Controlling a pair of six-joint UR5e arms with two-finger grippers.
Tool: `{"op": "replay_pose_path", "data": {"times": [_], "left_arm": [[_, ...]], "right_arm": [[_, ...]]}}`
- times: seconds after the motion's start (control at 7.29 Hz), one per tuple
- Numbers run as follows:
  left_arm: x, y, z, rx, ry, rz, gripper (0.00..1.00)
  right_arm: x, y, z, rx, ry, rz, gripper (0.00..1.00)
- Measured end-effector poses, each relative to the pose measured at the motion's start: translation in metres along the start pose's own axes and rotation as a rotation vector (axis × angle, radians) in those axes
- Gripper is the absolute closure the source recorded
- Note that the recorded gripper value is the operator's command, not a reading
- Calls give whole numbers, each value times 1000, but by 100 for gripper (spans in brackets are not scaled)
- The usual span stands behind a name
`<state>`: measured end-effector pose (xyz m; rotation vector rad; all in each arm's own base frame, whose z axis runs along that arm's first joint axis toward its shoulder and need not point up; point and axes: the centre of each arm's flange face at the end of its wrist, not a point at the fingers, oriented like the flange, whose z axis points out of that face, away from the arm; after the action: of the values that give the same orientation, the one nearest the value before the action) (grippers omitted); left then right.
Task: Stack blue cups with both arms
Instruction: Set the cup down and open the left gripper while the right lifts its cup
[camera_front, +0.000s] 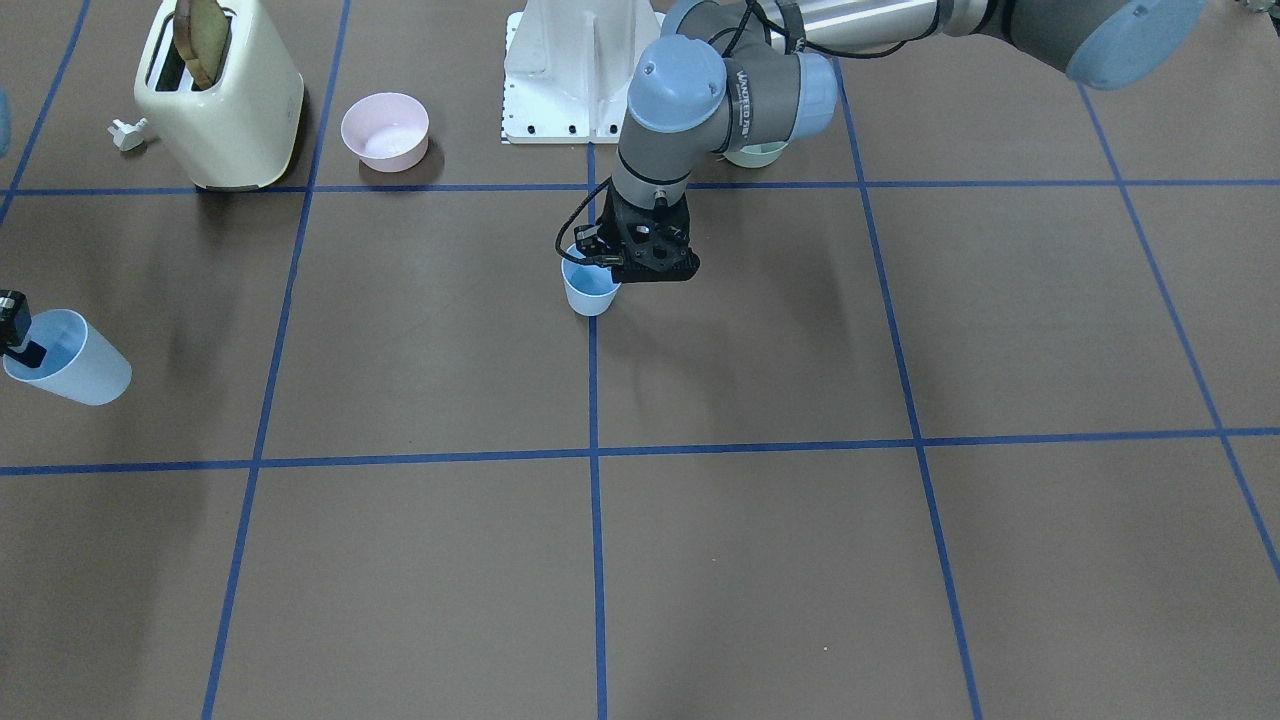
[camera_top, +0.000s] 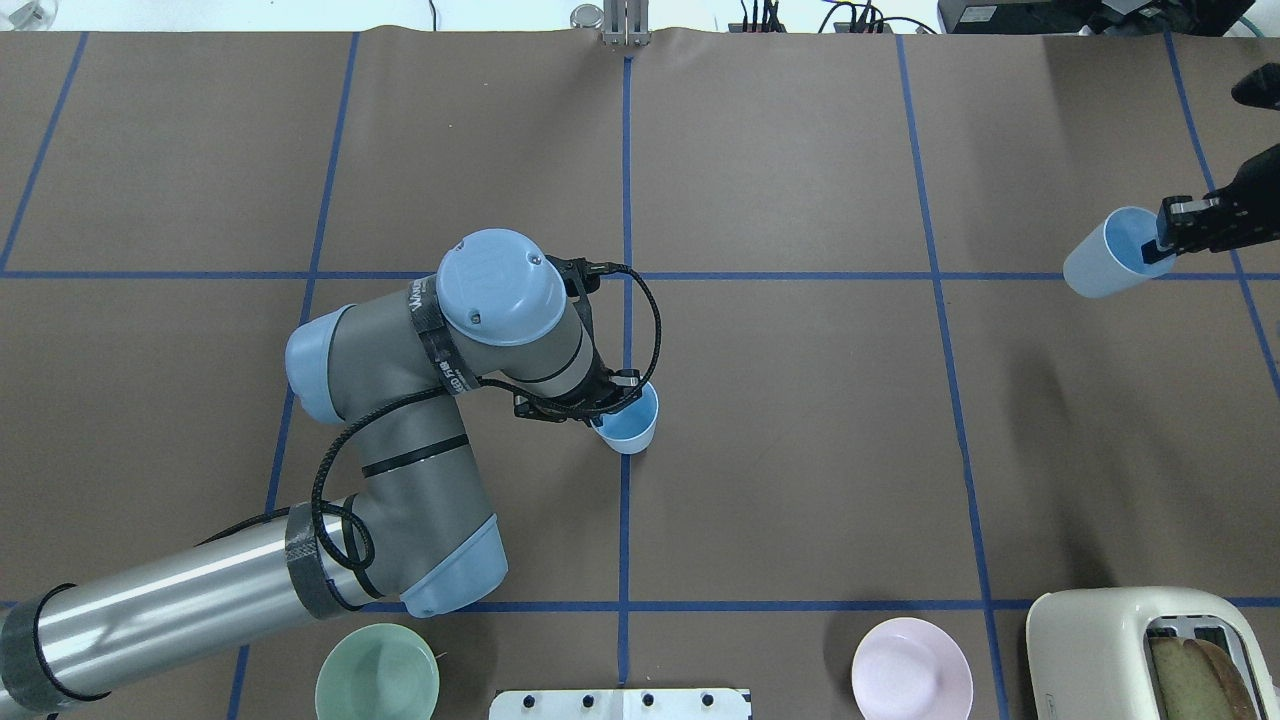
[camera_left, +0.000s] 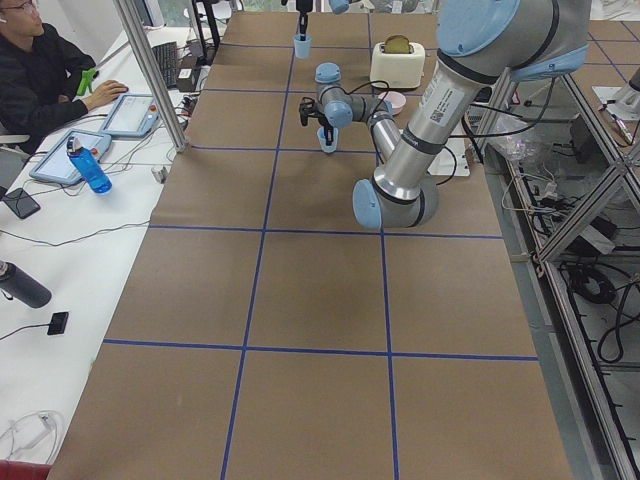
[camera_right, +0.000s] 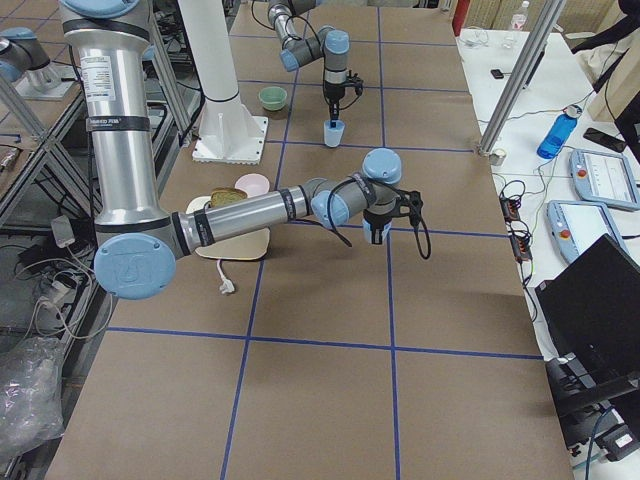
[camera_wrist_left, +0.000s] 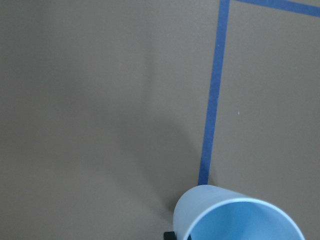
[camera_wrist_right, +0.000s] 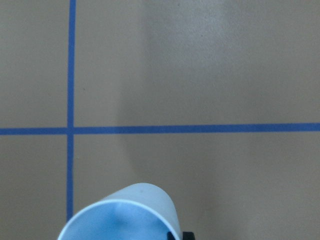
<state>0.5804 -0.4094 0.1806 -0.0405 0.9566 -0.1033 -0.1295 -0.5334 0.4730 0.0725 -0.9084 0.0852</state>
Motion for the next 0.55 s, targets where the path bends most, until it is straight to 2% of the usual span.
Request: {"op": "replay_pose_path", "data": {"times": [0.27, 0.41, 0.55], "left_arm": [[0, 1, 5, 1, -6, 0, 100], [0, 1, 7, 6, -6, 3, 80], [0, 0, 7, 10, 2, 9, 25]], "right_arm": [[-37, -24, -25, 1, 9, 21, 100], [-53, -33, -37, 2, 12, 29, 100], [-67, -38, -48, 4, 13, 33, 100]]}}
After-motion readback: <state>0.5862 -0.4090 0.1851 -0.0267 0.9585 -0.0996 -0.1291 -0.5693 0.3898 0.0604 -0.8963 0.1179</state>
